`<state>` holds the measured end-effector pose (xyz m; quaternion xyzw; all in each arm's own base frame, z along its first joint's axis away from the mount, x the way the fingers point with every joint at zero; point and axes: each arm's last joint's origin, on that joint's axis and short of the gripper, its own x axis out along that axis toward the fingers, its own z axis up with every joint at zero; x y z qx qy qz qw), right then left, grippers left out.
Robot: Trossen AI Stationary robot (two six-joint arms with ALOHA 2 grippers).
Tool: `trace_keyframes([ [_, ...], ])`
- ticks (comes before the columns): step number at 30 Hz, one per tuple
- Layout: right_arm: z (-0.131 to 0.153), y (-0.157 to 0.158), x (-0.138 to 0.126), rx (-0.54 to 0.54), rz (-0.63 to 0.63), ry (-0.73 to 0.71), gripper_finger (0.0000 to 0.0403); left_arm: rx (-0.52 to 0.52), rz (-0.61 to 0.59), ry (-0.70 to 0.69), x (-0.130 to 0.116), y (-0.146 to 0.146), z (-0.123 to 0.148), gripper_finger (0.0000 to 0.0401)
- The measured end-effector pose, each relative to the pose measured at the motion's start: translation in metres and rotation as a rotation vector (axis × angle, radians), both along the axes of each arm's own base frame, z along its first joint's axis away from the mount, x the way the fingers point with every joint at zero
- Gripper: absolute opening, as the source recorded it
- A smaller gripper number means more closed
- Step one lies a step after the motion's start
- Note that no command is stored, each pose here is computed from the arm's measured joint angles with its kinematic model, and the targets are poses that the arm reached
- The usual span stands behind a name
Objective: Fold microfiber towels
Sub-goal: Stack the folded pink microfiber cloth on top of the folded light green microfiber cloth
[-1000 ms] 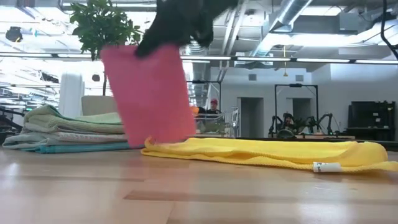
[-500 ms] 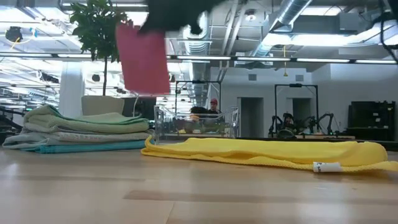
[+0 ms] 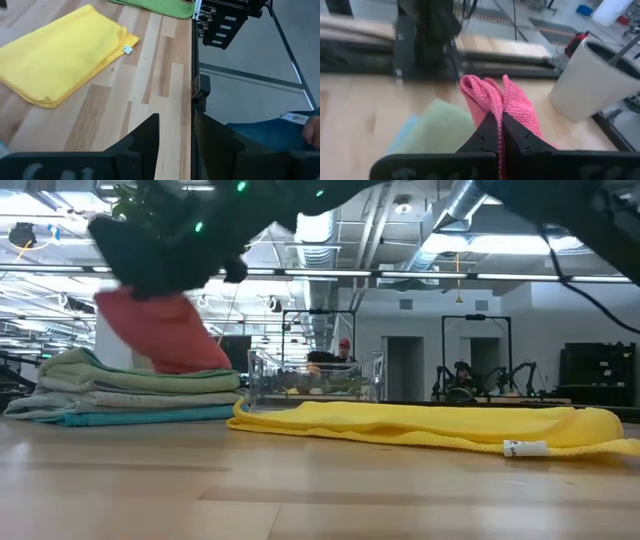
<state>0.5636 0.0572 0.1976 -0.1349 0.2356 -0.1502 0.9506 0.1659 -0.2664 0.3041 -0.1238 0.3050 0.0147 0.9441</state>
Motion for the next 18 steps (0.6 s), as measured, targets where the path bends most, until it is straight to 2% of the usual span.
trace_keyframes([
  [4, -0.011, 0.002, 0.005, -0.074, -0.023, 0.115, 0.002, 0.001, -0.004, 0.003, 0.0, 0.0, 0.0, 0.0116],
  [8, 0.015, -0.004, -0.005, -0.116, -0.068, 0.161, 0.002, 0.004, -0.021, 0.015, -0.001, 0.0, 0.0, 0.0116],
  [13, 0.038, -0.029, -0.016, -0.23, -0.236, 0.213, 0.002, 0.019, -0.037, 0.018, -0.001, -0.001, -0.001, 0.0116],
  [18, 0.043, -0.03, -0.013, -0.241, -0.223, 0.173, 0.002, 0.04, -0.045, 0.029, -0.004, -0.001, -0.002, 0.0116],
])
